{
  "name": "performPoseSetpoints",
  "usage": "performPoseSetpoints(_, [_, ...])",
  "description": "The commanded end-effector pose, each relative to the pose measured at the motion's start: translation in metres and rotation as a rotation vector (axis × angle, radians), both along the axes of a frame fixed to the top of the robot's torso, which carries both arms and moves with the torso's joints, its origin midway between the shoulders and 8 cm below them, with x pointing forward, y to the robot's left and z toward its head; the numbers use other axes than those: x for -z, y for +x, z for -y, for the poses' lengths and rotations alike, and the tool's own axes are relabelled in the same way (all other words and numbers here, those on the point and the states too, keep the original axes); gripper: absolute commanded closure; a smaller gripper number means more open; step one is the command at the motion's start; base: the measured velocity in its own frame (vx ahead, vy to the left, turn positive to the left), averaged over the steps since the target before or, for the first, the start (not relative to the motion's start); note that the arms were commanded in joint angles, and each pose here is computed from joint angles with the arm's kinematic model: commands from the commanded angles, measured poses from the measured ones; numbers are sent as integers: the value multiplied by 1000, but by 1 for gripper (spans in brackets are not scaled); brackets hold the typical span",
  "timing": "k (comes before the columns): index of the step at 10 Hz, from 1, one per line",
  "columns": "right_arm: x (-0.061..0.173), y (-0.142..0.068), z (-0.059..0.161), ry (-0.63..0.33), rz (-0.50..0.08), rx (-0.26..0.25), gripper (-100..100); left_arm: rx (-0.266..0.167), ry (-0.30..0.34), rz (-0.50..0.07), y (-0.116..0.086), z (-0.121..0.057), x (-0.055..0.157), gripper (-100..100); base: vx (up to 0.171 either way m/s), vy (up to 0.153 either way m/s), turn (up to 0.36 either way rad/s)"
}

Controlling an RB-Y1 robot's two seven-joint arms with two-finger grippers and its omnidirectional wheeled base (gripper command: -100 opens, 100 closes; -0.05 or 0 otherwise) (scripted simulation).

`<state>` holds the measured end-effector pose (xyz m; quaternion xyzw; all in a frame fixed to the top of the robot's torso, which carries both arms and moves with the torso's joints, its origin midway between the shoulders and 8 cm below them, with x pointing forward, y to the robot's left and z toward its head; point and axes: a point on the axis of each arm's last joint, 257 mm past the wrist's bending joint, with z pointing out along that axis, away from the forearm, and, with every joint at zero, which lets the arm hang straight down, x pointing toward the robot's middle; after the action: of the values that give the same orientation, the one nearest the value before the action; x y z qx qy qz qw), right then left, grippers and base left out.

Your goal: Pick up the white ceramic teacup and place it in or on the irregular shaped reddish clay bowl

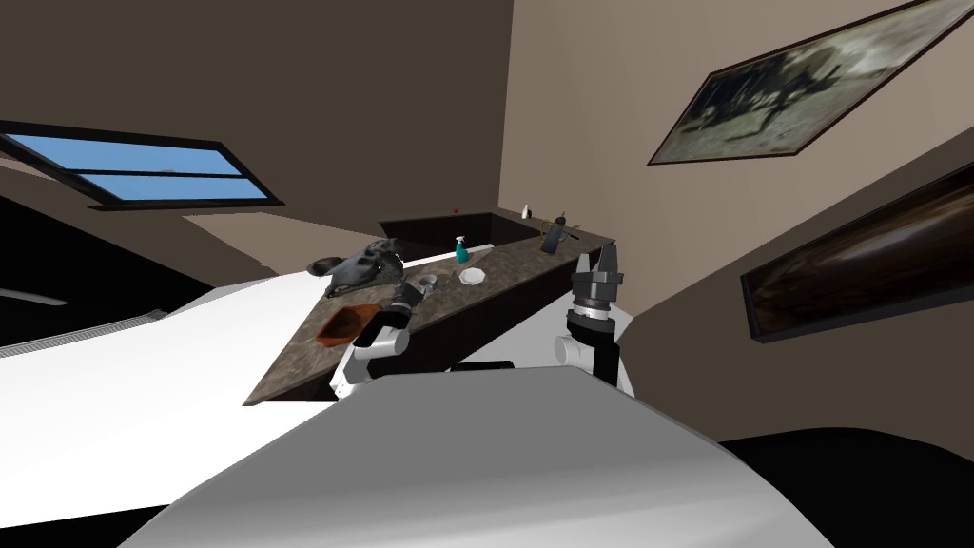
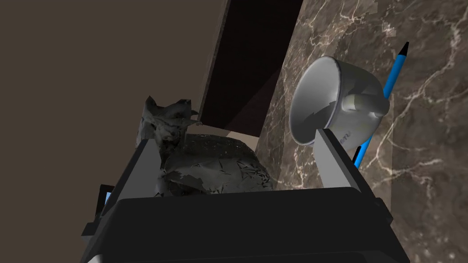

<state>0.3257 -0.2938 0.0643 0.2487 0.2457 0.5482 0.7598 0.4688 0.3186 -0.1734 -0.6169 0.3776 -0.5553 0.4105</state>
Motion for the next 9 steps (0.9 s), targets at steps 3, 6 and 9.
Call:
performPoseSetpoints(3, [0, 0, 0, 0, 0, 0, 0, 10, -34, -93, 7, 2, 24, -100, 11, -23, -14])
performPoseSetpoints(6, [0, 0, 0, 0, 0, 0, 0, 14, -46, -153, 9, 3, 40, -100, 12, -22, -3])
performPoseSetpoints(9, [0, 0, 0, 0, 0, 0, 0, 23, -57, -236, 14, 4, 60, -100, 16, -22, 6])
